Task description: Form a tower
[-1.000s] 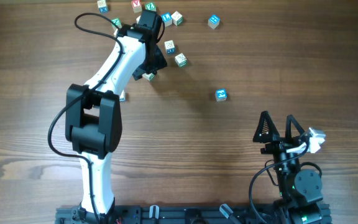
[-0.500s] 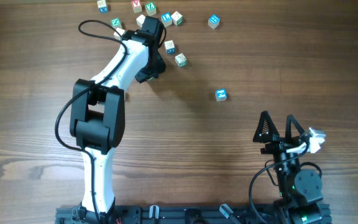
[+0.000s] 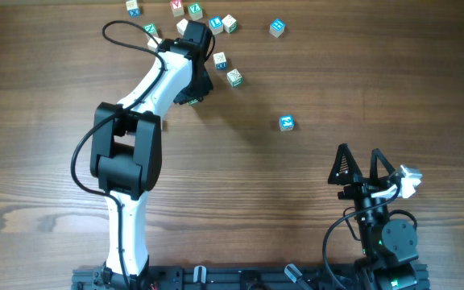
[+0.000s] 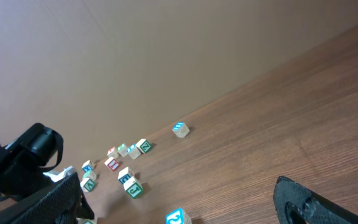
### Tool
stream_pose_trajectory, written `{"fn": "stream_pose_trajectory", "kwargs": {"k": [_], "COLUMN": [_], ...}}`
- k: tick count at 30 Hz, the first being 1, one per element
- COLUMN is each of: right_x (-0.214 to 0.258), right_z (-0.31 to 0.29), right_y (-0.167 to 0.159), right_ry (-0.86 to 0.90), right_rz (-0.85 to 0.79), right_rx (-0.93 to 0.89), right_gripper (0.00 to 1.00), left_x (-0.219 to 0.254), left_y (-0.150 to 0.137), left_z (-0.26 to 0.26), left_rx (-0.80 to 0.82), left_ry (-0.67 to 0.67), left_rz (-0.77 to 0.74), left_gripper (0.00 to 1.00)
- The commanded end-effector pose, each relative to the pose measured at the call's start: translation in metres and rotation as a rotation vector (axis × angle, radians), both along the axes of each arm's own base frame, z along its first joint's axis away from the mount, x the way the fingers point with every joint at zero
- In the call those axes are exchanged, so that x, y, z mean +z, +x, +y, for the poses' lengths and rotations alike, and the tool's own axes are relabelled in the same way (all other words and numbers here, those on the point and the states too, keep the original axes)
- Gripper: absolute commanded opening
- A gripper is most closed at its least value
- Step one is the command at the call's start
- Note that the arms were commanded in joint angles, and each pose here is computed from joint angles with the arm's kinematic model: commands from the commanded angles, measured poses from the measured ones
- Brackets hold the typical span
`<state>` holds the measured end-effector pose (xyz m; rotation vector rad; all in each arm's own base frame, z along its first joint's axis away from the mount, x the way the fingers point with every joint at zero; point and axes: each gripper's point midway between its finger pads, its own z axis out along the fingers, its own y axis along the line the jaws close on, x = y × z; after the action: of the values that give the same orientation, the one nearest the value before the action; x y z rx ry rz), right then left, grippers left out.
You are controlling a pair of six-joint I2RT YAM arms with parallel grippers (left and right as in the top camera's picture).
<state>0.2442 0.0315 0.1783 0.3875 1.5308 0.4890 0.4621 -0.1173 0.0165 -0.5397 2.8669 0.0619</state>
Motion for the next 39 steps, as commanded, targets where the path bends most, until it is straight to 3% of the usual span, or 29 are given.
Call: {"fn": "stream_pose_trajectory", "kwargs": {"k": [1, 3, 8, 15, 19, 26, 31, 33, 36, 39], "right_x": [0.002, 0.002, 0.002, 0.002, 0.002, 0.002, 0.002, 0.002, 0.002, 0.002], "right_z": [-0.003, -0.003, -0.003, -0.003, -0.003, -0.003, -0.003, -0.003, -0.003, -0.003], "right_y": [0.0, 0.0, 0.0, 0.0, 0.0, 0.0, 0.0, 0.0, 0.0, 0.0], "right_ry": [0.0, 0.0, 0.0, 0.0, 0.0, 0.0, 0.0, 0.0, 0.0, 0.0], "right_rz": [-0.01, -0.01, -0.01, -0.01, -0.01, -0.01, -0.01, -0.01, -0.01, -0.01], "right_rx": [-0.015, -0.014, -0.015, -0.015, -0.015, -0.015, -0.015, -0.015, -0.015, -0.015], "right_gripper": [1.0, 1.0, 1.0, 1.0, 1.0, 0.99, 1.0, 1.0, 1.0, 0.99], "left_x": [-0.008, -0.008, -0.008, -0.005, -0.004, -0.004, -0.004, -0.002, 0.016, 0.057], "left_y": [-0.012, -0.013, -0.011, -0.005, -0.003, -0.002, -0.002, -0.003, -0.003, -0.007], "left_z": [-0.014, -0.013, -0.013, -0.01, -0.002, 0.0, 0.0, 0.0, 0.002, 0.01], "left_rx": [-0.197, -0.213, -0.218, -0.208, -0.164, -0.142, -0.142, -0.143, -0.144, -0.141], "left_ry": [-0.059, -0.052, -0.052, -0.057, -0.063, -0.067, -0.067, -0.067, -0.07, -0.077], "left_rz": [0.072, 0.079, 0.072, 0.047, 0.045, 0.044, 0.044, 0.044, 0.022, -0.025], "left_gripper": [0.33, 0.35, 0.54, 0.54, 0.45, 0.41, 0.31, 0.21, 0.14, 0.14]}}
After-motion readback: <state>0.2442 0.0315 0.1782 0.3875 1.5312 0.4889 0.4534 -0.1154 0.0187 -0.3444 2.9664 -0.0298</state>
